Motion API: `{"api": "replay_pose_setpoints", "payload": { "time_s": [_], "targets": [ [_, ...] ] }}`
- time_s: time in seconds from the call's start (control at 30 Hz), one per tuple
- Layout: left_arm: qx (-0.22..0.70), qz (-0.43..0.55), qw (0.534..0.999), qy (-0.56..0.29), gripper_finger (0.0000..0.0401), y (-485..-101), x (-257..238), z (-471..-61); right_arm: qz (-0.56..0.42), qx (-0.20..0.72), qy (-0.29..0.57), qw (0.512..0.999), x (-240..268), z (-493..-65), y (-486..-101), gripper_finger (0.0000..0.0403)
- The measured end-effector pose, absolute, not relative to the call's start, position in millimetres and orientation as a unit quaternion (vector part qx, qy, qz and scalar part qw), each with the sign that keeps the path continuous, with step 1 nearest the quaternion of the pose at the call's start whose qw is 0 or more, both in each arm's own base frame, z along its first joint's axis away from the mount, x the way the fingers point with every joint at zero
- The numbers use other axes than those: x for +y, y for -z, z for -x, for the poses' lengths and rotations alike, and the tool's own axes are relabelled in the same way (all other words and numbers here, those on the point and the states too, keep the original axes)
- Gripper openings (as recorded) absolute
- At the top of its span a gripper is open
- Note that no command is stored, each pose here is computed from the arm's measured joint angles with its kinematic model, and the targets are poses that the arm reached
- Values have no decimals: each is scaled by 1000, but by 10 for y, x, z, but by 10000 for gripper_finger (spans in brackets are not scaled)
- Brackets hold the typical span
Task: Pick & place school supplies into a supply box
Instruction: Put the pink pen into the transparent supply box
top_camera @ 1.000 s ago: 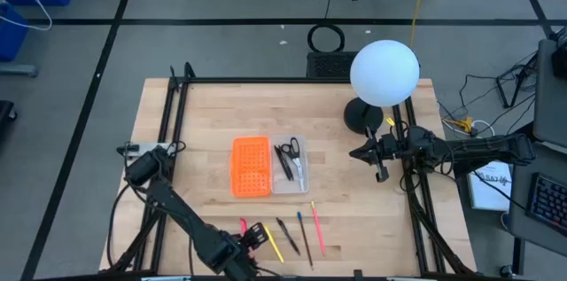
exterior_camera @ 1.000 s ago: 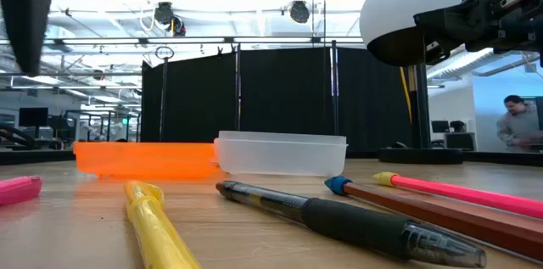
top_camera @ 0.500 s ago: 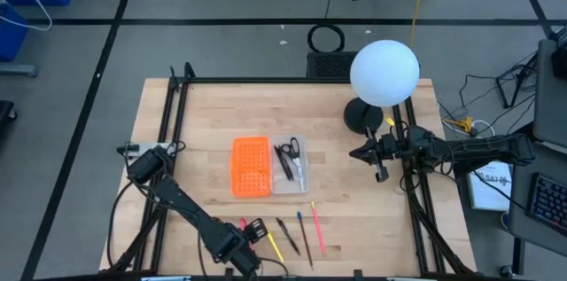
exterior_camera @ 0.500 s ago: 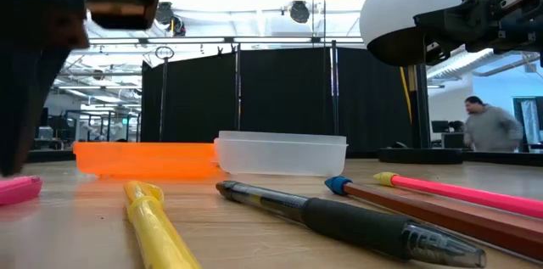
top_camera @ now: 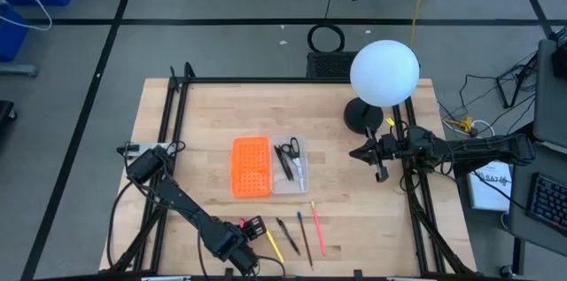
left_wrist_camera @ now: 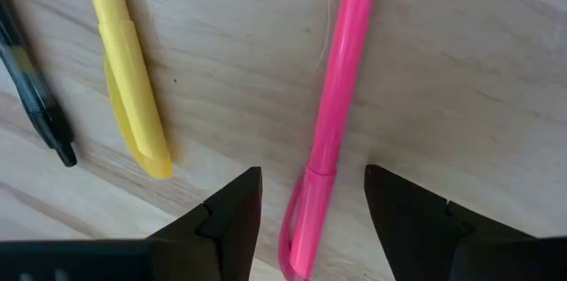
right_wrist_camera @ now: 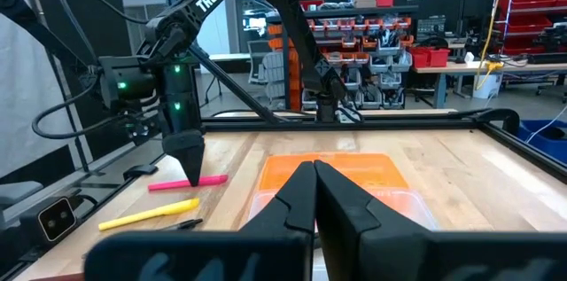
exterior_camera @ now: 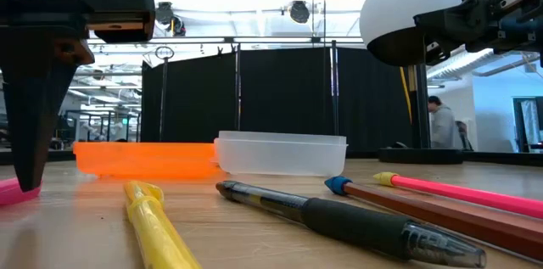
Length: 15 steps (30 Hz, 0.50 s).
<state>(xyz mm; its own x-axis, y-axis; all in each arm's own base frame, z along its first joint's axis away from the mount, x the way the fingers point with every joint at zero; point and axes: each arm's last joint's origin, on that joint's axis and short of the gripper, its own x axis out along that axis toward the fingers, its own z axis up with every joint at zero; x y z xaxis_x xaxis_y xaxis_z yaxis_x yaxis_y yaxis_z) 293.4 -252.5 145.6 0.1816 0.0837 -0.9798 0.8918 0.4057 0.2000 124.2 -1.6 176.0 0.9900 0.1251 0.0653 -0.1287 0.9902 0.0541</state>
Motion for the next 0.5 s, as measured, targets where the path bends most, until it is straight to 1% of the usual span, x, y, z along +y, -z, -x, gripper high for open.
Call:
{"api": "replay_pose_setpoints", "payload": {
  "time_s": [0.27, 0.5],
  "targets": [
    [546, -427, 637, 337, 209, -1452, -2554, -2940, -29, -31, -64, 997, -16, -1242, -1760, 0],
    [521, -374, 658, 393, 209, -1467, -2623, -2998, -29, -31, -64, 997, -16, -1242, -1759, 0]
  ]
}}
